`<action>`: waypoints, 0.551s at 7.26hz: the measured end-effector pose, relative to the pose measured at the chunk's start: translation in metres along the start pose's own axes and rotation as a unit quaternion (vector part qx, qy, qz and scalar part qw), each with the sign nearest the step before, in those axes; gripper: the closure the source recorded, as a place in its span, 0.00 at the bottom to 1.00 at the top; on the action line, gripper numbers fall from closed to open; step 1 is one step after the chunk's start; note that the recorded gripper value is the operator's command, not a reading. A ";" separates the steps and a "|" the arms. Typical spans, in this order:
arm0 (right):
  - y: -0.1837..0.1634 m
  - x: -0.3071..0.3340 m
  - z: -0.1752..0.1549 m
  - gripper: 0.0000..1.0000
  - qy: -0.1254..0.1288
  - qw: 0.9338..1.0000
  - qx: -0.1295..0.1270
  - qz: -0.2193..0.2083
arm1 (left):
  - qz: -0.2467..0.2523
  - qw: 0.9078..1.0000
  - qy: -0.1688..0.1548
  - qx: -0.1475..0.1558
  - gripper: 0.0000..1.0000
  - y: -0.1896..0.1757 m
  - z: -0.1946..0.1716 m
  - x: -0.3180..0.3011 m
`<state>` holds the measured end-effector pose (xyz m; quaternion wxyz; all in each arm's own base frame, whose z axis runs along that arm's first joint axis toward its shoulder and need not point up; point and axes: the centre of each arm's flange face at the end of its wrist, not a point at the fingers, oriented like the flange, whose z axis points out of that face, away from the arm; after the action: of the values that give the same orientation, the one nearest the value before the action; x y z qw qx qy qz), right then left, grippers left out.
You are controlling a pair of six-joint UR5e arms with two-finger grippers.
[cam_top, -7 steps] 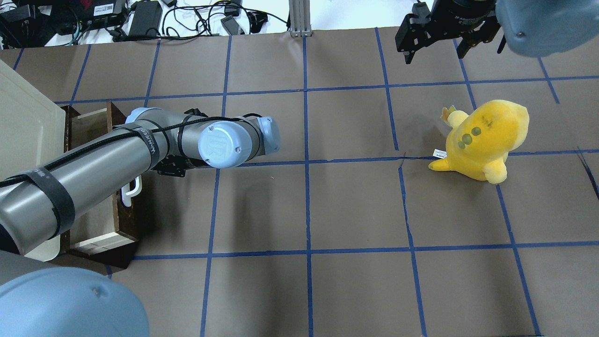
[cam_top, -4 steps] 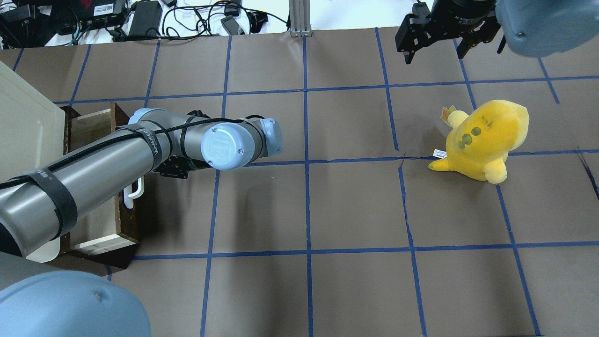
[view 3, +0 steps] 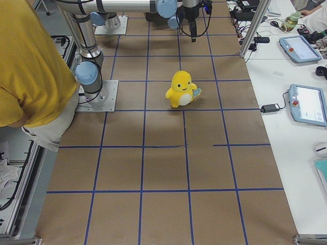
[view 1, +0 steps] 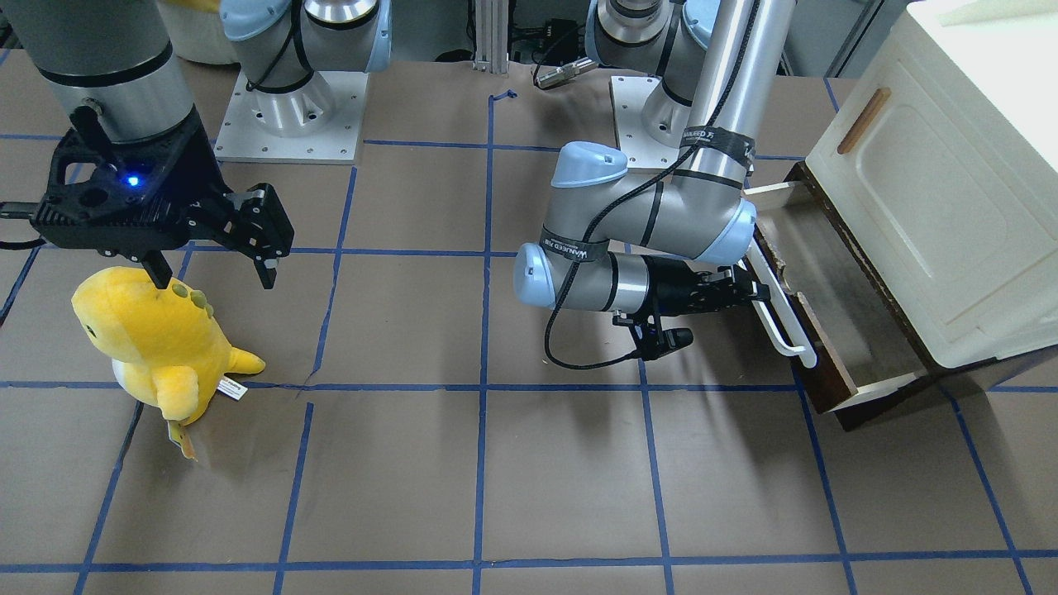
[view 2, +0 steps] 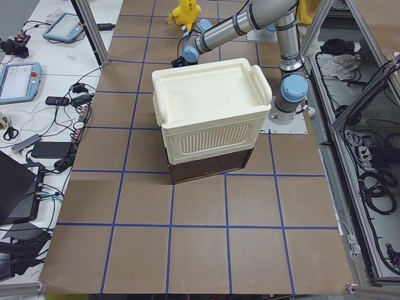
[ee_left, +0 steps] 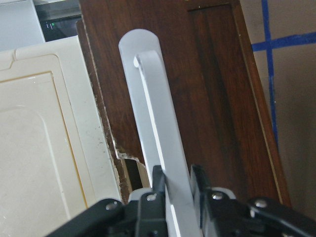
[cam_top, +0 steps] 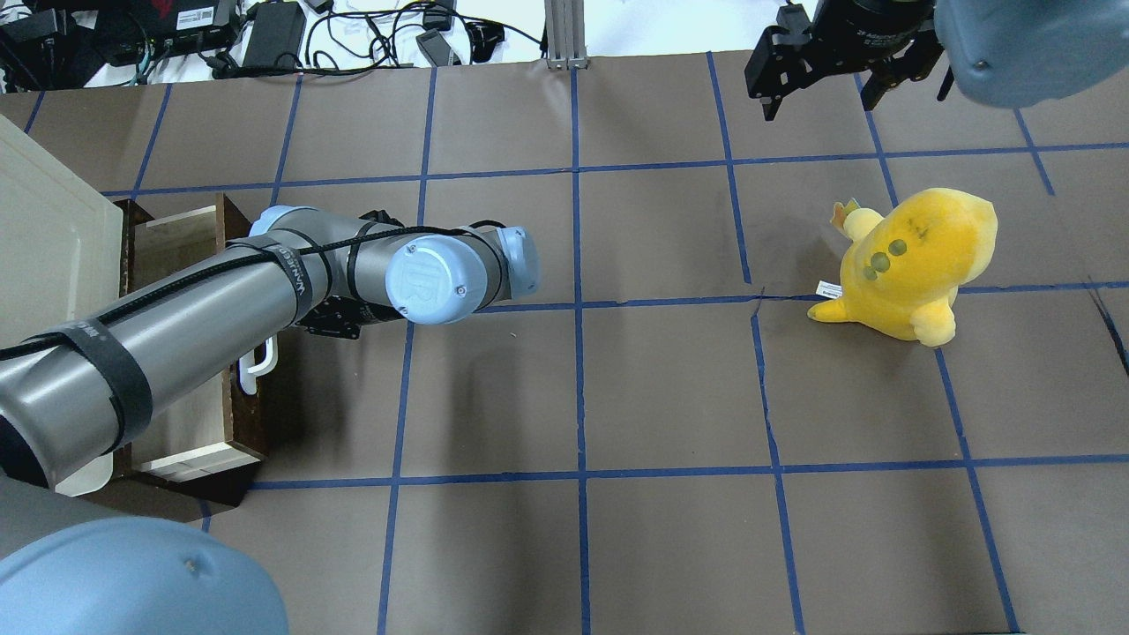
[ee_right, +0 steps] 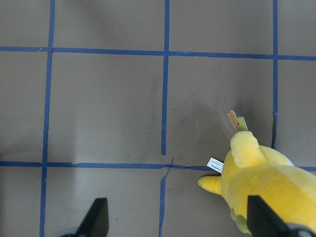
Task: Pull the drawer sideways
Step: 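Keep pulling the drawer farther out with the left gripper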
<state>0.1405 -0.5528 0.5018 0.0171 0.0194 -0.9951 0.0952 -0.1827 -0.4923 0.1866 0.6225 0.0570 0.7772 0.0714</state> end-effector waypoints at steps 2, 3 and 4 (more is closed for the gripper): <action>0.000 0.000 0.000 0.00 0.000 1.000 0.000 0.000 | 0.002 1.000 -0.001 0.002 0.79 0.000 -0.002 0.004; 0.000 0.000 0.000 0.00 0.000 1.000 0.000 0.000 | 0.002 1.000 -0.001 0.003 0.80 0.000 -0.002 0.005; 0.000 0.000 0.000 0.00 0.000 1.000 0.000 0.000 | 0.001 1.000 -0.001 0.003 0.80 -0.002 -0.003 0.005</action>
<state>0.1406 -0.5528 0.5017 0.0171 0.0195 -0.9952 0.0949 -0.1867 -0.4931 0.1819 0.6231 0.0599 0.7767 0.0696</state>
